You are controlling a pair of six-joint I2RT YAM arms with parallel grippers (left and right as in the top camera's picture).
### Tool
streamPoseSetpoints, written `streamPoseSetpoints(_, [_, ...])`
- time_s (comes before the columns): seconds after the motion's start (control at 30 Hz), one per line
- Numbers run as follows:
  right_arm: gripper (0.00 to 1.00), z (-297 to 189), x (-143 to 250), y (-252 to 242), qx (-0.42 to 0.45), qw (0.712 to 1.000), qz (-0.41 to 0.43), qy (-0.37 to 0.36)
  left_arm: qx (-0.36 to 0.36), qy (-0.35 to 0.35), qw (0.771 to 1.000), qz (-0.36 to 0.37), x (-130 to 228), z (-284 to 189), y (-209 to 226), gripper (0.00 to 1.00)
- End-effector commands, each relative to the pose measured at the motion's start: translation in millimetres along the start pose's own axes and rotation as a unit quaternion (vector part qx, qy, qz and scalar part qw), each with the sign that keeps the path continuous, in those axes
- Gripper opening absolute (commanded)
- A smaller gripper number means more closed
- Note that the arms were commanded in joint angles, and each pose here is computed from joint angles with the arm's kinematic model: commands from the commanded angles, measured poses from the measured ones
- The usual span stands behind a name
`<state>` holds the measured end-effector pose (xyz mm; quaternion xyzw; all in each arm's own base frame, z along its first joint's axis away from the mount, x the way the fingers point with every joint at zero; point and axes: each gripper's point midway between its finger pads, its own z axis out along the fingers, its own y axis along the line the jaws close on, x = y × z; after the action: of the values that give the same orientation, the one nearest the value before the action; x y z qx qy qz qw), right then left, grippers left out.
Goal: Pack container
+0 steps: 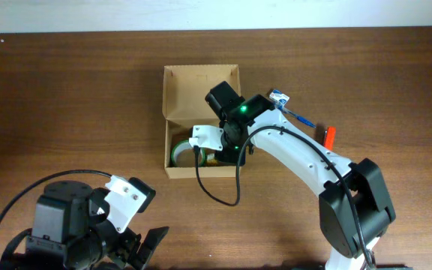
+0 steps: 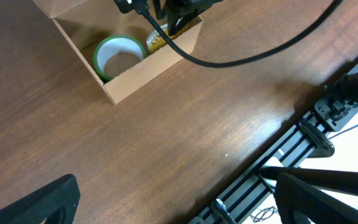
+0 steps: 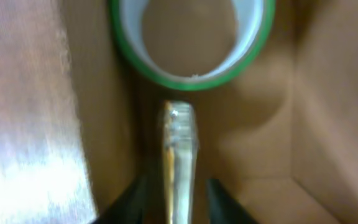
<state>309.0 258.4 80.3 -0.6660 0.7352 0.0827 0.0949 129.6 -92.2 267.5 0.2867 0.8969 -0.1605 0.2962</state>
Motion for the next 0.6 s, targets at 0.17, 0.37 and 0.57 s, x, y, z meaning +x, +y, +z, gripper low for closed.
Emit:
streamPoseSetpoints(0.17, [0.51, 2.4, -2.7, -11.8, 0.025, 1.0, 0.014, 0.005, 0.007, -0.008, 1.0, -0.003, -3.2, -2.8, -3.4, 0.99])
streamPoseSetpoints(0.37, [0.52, -1.0, -10.9, -20.8, 0.043, 0.998, 0.037, -0.011, 0.007, -0.008, 1.0, -0.003, -3.2, -2.8, -3.4, 1.0])
streamPoseSetpoints(0.57, [0.53, -3.7, -9.7, -39.8, 0.09, 0.995, 0.051, -0.002, 0.007, -0.007, 1.0, -0.003, -3.2, -2.7, -3.4, 1.0])
